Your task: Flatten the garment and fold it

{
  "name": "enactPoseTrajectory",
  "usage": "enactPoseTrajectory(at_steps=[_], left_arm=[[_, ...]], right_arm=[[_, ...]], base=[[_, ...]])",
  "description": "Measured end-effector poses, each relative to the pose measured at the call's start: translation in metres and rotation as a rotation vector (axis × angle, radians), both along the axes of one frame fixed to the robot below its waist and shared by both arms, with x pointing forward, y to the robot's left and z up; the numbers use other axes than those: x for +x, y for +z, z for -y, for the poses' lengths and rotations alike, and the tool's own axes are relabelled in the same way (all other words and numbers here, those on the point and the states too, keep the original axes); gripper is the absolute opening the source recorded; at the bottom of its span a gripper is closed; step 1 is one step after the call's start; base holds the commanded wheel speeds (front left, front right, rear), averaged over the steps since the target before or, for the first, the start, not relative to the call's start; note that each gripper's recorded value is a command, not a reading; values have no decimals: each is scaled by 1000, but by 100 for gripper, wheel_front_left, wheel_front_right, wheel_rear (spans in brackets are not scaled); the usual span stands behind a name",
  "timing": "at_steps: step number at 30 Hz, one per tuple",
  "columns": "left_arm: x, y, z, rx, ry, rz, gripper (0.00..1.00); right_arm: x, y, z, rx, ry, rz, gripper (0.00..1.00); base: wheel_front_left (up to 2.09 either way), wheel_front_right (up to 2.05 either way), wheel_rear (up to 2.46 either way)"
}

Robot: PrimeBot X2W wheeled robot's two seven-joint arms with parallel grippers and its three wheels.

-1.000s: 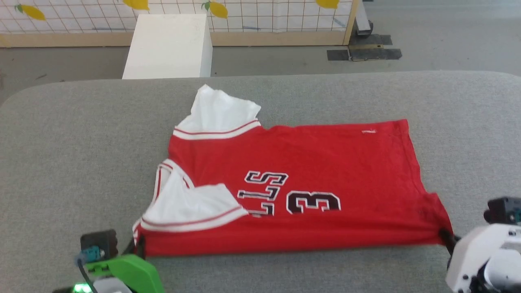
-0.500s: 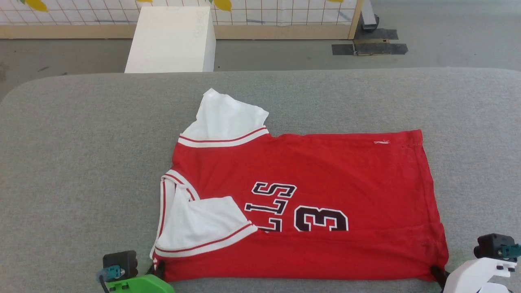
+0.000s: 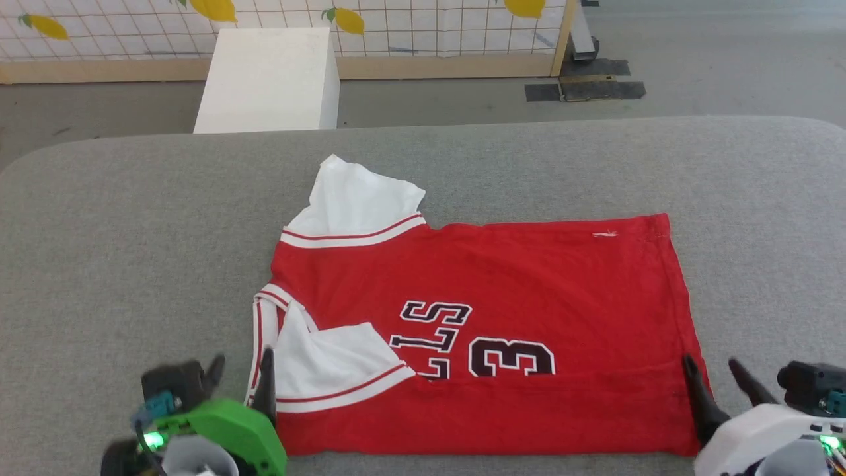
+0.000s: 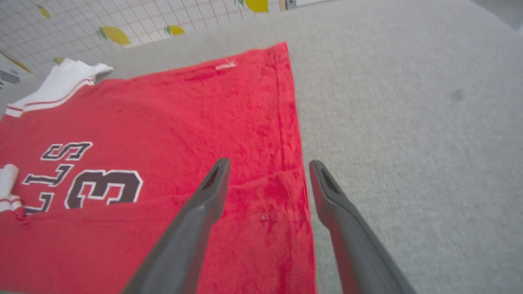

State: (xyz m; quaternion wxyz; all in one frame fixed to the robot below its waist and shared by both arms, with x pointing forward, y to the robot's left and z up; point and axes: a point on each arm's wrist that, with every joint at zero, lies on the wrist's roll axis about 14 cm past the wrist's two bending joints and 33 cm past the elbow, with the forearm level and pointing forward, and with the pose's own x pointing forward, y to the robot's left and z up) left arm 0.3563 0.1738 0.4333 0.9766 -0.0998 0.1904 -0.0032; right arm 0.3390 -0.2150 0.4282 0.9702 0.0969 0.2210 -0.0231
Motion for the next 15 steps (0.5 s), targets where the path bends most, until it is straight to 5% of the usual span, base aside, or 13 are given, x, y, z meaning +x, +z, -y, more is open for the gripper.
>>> enactPoseTrajectory(at_steps=[7,15], left_arm=[[66,55,14,82,-122,240,100],[158,81,23,157,-255,303,100]], right_arm=[[30,42,-13,-89,41,272,100],[65,52,-26,-117,86,372,100]], base=[[0,0,0],[0,0,0]])
